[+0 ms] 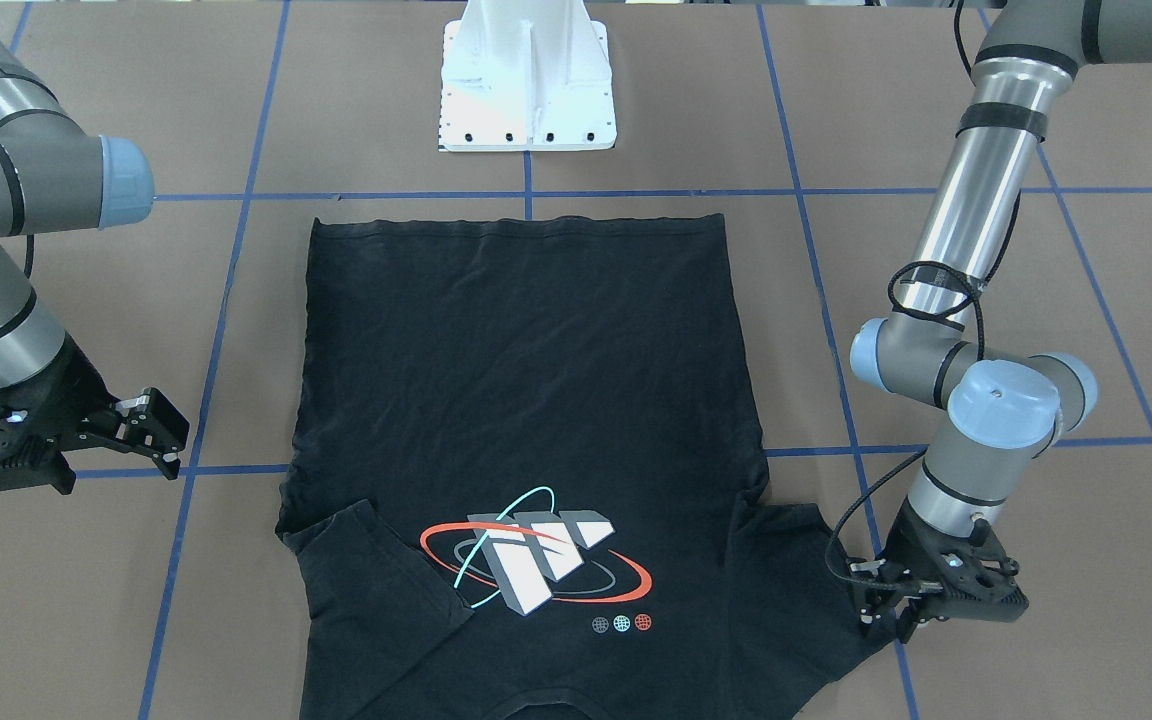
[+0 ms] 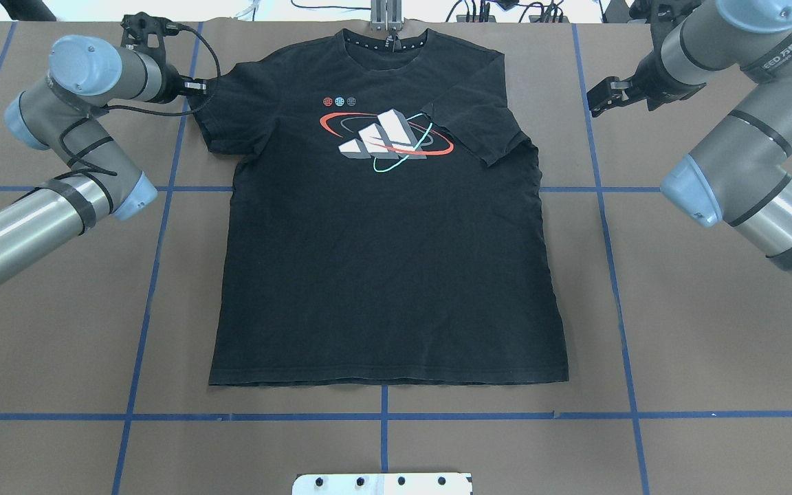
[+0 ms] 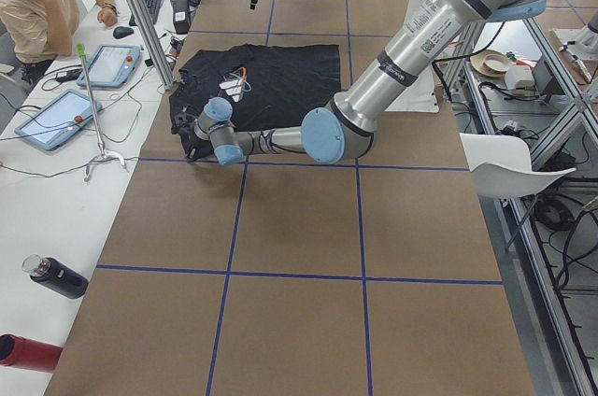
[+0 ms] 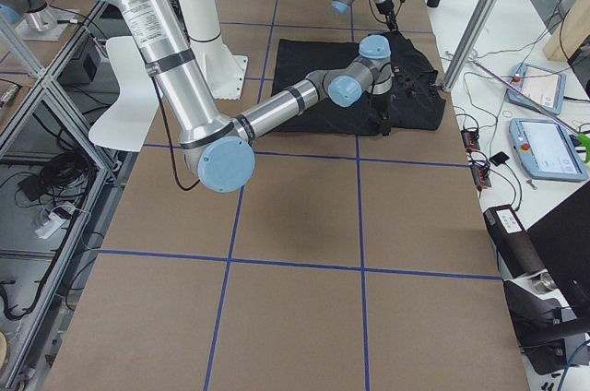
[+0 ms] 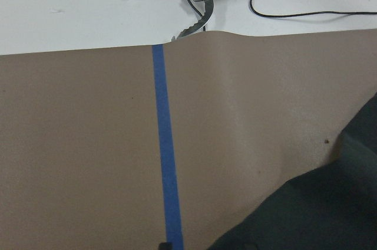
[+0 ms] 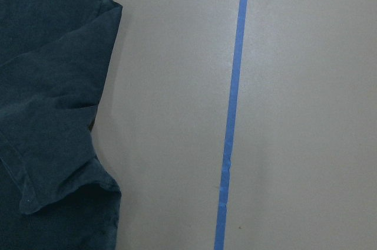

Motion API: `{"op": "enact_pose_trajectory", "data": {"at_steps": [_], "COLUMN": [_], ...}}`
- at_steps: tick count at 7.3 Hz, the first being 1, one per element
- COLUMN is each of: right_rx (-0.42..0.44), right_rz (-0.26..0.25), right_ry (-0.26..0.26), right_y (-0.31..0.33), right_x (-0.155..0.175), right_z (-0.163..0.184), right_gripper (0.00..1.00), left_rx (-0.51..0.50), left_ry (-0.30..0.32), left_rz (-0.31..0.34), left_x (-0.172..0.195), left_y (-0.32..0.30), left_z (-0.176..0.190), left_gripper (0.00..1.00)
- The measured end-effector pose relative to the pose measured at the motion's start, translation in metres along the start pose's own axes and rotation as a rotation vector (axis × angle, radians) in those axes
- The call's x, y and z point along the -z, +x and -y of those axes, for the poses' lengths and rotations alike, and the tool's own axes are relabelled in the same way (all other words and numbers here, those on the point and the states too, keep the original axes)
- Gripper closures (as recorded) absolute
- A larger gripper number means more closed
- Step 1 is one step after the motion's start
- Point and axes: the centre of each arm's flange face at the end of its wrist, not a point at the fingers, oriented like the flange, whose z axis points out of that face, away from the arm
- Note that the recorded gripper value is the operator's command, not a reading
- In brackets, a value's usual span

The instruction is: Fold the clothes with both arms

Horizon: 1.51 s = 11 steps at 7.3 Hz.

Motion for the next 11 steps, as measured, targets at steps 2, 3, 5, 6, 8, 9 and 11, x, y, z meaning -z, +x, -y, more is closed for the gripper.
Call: {"op": "enact_pose_trajectory", "data": {"at_steps": [2, 3, 5, 6, 8, 9, 11], "right_rx": [-0.003, -0.005, -0.006, -0.006, -0.006, -0.006, -0.008], "right_rz": [0.002, 0.003, 0.005, 0.006, 0.007, 0.006, 0.004], "right_ry": [0.000, 0.001, 0.003, 0.004, 0.004, 0.004, 0.002], "right_y": [-0.002, -0.002, -0.004, -0.005, -0.006, -0.006, -0.005], "right_x": [0.000, 0.000, 0.002, 0.002, 0.002, 0.002, 0.000], "right_z": [0.000, 0.000, 0.001, 0.000, 0.000, 0.000, 0.000], "right_gripper": [0.00, 0.00, 0.00, 0.00, 0.00, 0.00, 0.00], "left_rx": [-0.004, -0.006, -0.006, -0.007, 0.005, 0.049, 0.172], "left_ry": [0.009, 0.019, 0.049, 0.063, 0.067, 0.045, 0.007], "left_rz": [-0.015, -0.023, -0.042, -0.054, -0.055, -0.033, 0.027], "left_x": [0.001, 0.004, 0.019, 0.029, 0.049, 0.061, 0.078], "left_y": [0.001, 0.001, -0.004, -0.005, 0.007, 0.029, 0.109], "left_z": [-0.002, 0.001, 0.006, 0.006, 0.014, 0.024, 0.041], "left_gripper": [1.00, 1.00, 1.00, 1.00, 1.00, 1.00, 1.00]}}
